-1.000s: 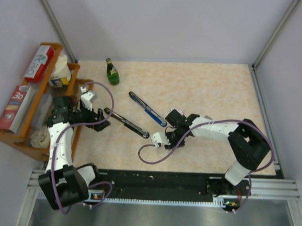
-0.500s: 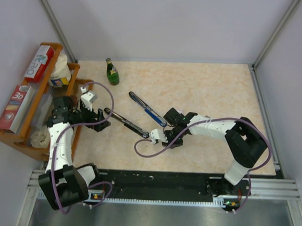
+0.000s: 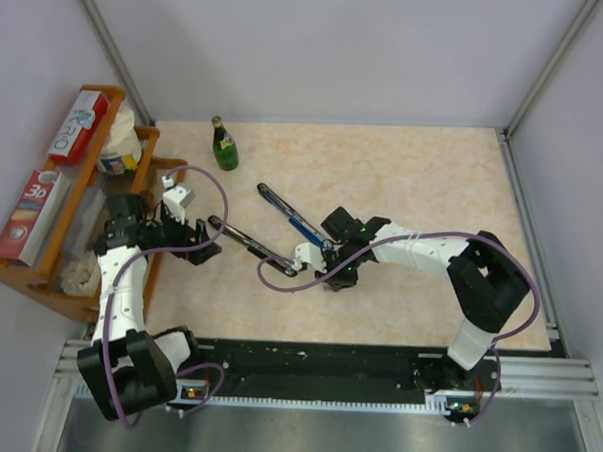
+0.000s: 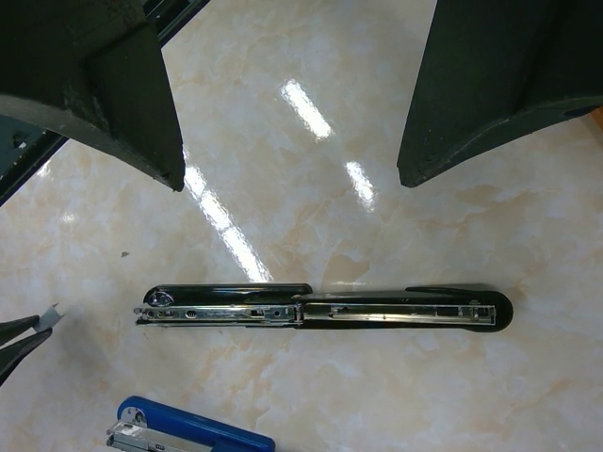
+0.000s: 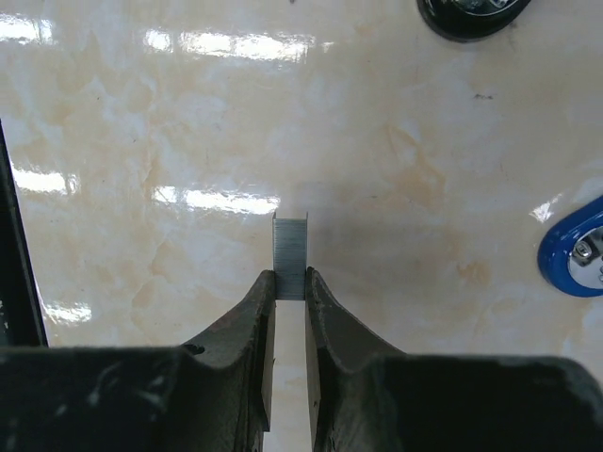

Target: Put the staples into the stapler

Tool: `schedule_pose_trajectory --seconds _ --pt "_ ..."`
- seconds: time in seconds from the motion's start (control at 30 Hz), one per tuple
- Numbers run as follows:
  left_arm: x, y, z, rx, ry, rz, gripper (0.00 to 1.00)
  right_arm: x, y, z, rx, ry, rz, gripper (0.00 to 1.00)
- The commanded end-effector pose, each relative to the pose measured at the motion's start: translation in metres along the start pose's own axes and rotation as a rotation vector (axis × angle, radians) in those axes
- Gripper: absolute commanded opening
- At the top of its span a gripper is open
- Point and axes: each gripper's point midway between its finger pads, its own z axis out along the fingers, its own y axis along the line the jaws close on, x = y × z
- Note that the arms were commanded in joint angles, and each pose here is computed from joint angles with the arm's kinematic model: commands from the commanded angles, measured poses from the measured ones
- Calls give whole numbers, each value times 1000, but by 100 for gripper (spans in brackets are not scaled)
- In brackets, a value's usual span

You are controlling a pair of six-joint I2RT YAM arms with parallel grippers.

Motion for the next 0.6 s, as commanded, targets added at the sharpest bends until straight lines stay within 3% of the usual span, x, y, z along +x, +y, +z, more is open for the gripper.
schedule_pose_trajectory --seconds 0.0,0.23,0.57 --pt "-7 -1 -2 0 -37 44 99 -29 -6 -12 28 -61 46 9" --pt "-6 4 -3 -20 -31 26 99 -58 -22 -30 85 -103 184 10" --pt "-8 13 -9 -56 -49 -8 99 -89 -36 -29 21 -77 375 10"
